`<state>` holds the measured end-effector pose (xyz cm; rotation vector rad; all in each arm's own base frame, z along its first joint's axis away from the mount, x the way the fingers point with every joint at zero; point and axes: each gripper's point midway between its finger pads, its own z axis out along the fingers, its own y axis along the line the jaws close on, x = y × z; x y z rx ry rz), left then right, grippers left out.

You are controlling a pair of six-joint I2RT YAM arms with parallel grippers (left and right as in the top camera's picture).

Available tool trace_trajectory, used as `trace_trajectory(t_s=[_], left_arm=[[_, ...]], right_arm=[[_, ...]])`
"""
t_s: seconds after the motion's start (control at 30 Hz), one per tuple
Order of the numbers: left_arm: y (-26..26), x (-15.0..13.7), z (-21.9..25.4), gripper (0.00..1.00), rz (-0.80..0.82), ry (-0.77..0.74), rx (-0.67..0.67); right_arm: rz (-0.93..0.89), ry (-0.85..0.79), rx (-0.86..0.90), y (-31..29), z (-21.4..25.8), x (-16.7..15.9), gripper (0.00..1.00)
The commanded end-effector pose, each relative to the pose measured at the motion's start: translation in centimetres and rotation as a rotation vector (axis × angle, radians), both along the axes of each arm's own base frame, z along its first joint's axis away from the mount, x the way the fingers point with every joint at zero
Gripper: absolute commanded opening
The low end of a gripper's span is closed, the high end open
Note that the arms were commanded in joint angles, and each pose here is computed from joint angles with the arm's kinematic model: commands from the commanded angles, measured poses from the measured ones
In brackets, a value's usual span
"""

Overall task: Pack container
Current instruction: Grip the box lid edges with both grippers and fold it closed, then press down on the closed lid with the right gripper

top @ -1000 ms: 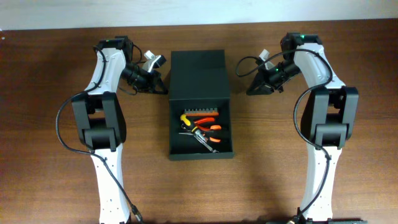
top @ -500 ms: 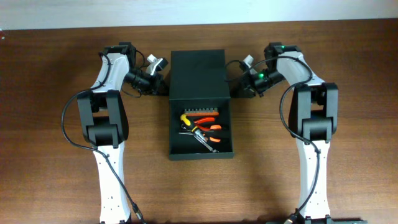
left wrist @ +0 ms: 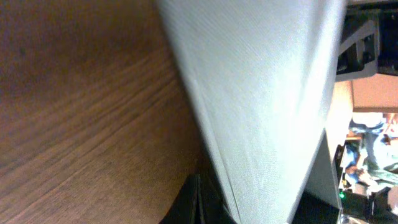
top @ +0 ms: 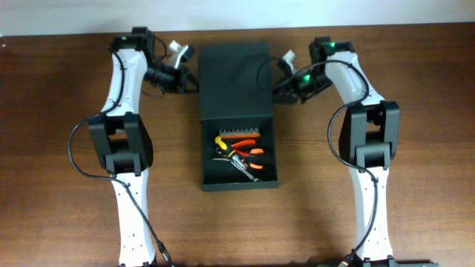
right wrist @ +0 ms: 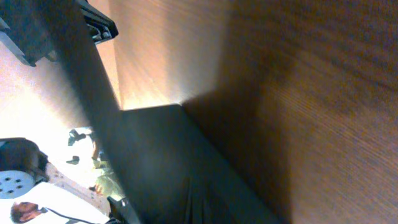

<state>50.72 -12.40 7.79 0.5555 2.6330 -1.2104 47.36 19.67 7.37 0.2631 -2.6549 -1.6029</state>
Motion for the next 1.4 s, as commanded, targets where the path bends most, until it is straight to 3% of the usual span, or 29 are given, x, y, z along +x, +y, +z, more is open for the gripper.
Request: trace_trajectory(t_s=[0.0, 0.23, 0.63, 0.9, 1.0, 1.03, 1.17, 1.37], left_arm=[[-0.6, 0.9, 4.2, 0.02, -0.007, -0.087, -0.035], [-2.4, -0.7, 9.4, 0.02, -0.048, -0.144, -0.010], [-5.3, -4.3, 20.0, 0.02, 0.024, -0.284, 0.107], [-8.1, -7.8, 24.1, 0.02, 0.027, -0.311, 0.109], [-6.8, -8.6, 23.5, 0.02, 0.062, -0.352, 0.316], [-5.5, -9.0, 22.8, 0.02, 0.084, -0.360, 0.445], [-1.0, -9.5, 19.9, 0.02, 0.126, -0.319, 0.748], [5.2, -9.2, 16.1, 0.02, 0.180, -0.179, 0.930]], right_arm=[[0.023, -0.101, 0.037, 0.5, 3.5, 0.9, 0.06], [0.096, -0.185, -0.108, -1.1, 8.4, -0.9, 0.06], [-0.060, -0.250, -0.247, -2.7, 17.3, -2.4, 0.06], [-0.082, -0.328, -0.261, -2.3, 23.7, -6.9, 0.10], [-0.067, -0.322, -0.474, -3.9, 21.9, -9.3, 0.12], [-0.050, -0.318, -0.581, -5.2, 20.6, -10.1, 0.14], [-0.035, -0.256, -0.811, -9.0, 16.9, -10.7, 0.14], [-0.008, -0.081, -0.901, -11.3, 11.4, -12.0, 0.18]])
